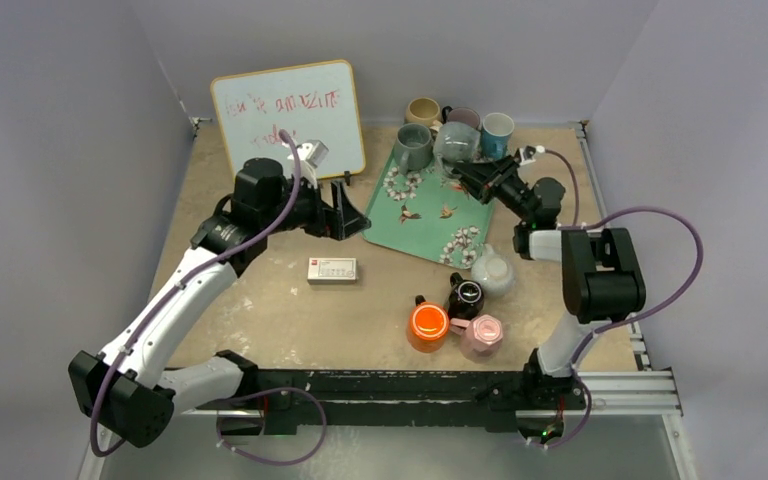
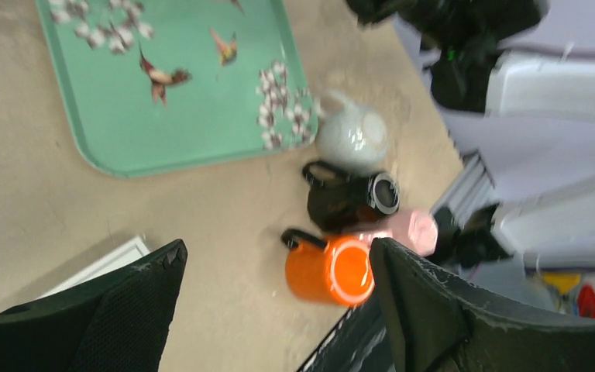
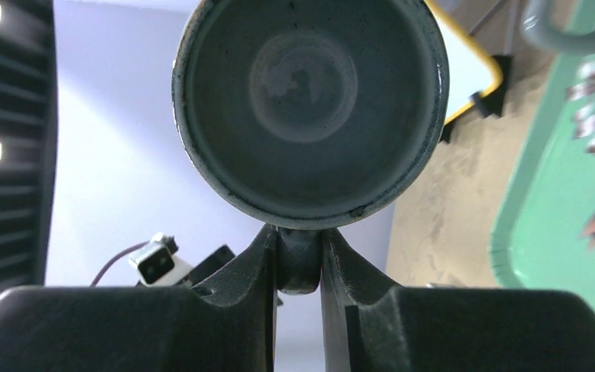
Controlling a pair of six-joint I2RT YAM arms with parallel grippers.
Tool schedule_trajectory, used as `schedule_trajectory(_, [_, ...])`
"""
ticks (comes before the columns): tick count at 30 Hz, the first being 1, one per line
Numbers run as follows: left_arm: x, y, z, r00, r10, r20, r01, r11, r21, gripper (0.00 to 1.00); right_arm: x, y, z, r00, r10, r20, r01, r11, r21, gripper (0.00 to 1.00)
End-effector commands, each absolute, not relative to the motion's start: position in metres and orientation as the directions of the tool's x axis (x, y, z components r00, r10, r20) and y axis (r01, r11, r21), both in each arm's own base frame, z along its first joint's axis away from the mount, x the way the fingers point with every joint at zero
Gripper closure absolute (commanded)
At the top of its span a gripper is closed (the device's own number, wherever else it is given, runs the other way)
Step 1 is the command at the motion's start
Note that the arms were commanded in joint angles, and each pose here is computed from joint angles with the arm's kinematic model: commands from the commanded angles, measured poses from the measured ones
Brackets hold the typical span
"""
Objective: Turn the mug right side up
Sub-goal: Turn over the cup at the center of the board.
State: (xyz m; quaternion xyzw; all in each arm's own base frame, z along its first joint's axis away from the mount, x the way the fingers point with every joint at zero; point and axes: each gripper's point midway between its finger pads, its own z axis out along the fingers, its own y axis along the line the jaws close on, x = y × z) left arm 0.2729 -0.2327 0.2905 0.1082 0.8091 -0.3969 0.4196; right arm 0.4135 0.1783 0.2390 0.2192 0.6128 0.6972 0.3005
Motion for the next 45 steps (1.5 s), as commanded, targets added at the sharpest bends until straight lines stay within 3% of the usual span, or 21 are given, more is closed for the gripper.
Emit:
schedule_trajectory(1, [0.236, -0.236, 0.28, -0.627, 0.064, -0.776, 0.67, 0.553, -0.495, 0.13, 0.405, 0.154, 0.272, -0.654, 0.712, -0.254, -0.334, 0.029, 0.942, 1.0])
schedule_trajectory(7, [0.248, -0.196, 0.237, -0.602, 0.157, -0.782, 0.599, 0.737, -0.313, 0.1, 0.41, 0.117, 0.25, -0.575, 0.761, -0.3, -0.243, 0.19, 0.951, 1.0])
schedule_trajectory(10, [0.255, -0.172, 0.218, -0.589, 0.186, -0.787, 0.537, 0.818, -0.209, 0.1, 0.41, 0.102, 0.24, -0.501, 0.755, -0.422, -0.186, 0.382, 0.905, 1.0])
schedule_trajectory(17, [0.254, -0.161, 0.223, -0.556, 0.174, -0.813, 0.512, 0.842, -0.17, 0.09, 0.413, 0.071, 0.236, -0.405, 0.702, -0.586, -0.071, 0.615, 0.785, 1.0])
schedule_trajectory(26, [0.253, -0.158, 0.226, -0.553, 0.173, -0.815, 0.504, 0.848, -0.163, 0.09, 0.434, 0.071, 0.2, -0.45, 0.671, -0.589, -0.013, 0.655, 0.756, 1.0])
schedule_trajectory(45, [0.252, -0.158, 0.232, -0.538, 0.158, -0.828, 0.505, 0.847, -0.167, 0.09, 0.462, 0.084, 0.183, -0.406, 0.5, -0.765, 0.091, 0.855, 0.51, 1.0])
